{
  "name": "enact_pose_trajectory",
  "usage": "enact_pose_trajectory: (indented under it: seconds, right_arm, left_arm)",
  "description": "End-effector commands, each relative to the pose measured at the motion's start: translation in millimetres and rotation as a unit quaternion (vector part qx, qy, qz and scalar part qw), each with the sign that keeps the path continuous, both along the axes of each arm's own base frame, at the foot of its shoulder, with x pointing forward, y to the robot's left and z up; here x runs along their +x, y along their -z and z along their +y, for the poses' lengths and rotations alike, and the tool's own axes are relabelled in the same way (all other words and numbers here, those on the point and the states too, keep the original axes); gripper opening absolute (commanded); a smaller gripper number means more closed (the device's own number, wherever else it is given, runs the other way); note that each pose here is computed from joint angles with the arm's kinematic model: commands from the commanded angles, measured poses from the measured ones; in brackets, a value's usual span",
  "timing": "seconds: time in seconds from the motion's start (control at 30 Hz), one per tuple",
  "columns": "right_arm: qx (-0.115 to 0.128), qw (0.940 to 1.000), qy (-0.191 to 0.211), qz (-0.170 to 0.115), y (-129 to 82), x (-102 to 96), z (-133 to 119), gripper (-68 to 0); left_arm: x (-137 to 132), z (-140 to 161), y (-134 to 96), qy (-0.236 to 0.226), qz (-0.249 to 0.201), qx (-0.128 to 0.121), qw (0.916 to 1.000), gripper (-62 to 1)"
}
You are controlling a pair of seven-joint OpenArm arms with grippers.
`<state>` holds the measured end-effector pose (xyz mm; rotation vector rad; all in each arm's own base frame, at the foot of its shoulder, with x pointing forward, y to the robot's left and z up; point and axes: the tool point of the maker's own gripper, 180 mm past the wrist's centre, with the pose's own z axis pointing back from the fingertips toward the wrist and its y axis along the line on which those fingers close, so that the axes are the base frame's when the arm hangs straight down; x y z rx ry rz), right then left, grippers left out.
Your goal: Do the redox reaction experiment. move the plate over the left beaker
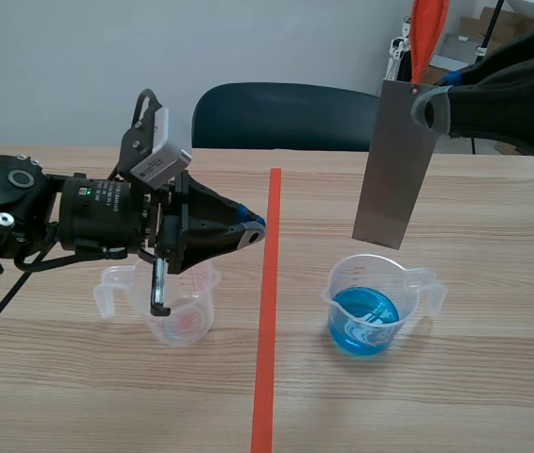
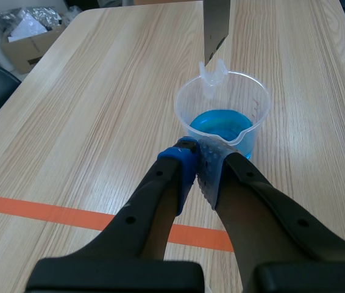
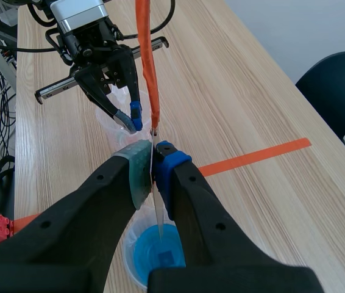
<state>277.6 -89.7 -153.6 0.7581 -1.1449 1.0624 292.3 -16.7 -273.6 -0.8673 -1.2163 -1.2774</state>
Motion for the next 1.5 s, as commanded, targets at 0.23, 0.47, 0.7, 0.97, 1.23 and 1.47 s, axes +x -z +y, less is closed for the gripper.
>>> enact_pose_trajectory:
  seconds: [0.23,0.47,0.7,0.97,1.23,1.47]
  right_arm:
    - [0.008,0.9999,0.002,-0.011,-11,2.5,-1,-66.9]
    - [0.011,0.9999,0.002,-0.011,-12,2.6,-1,-66.9]
    - [0.011,0.9999,0.002,-0.01,-12,2.4,-1,-66.9]
    - [0.01,0.9999,0.002,-0.009,-11,2.4,-1,-66.9]
    - [0.025,0.9996,-0.007,-0.01,-13,1.9,8,-66.9]
    - [0.034,0.9991,-0.022,-0.014,-13,2.4,24,-66.9]
  left_arm:
    - [1,-6,-12,0.006,-0.008,-0.019,0.9998,-58.2]
    - [1,-6,-12,0.006,-0.008,-0.019,0.9998,-58.2]
    - [1,-6,-12,0.006,-0.008,-0.019,0.9998,-58.2]
    - [0,-3,-14,0.001,-0.01,-0.03,0.9995,-58.2]
    - [1,9,-8,-0.01,-0.008,-0.021,0.9997,-58.2]
    - [-9,34,1,-0.036,0.009,-0.033,0.9988,-58.2]
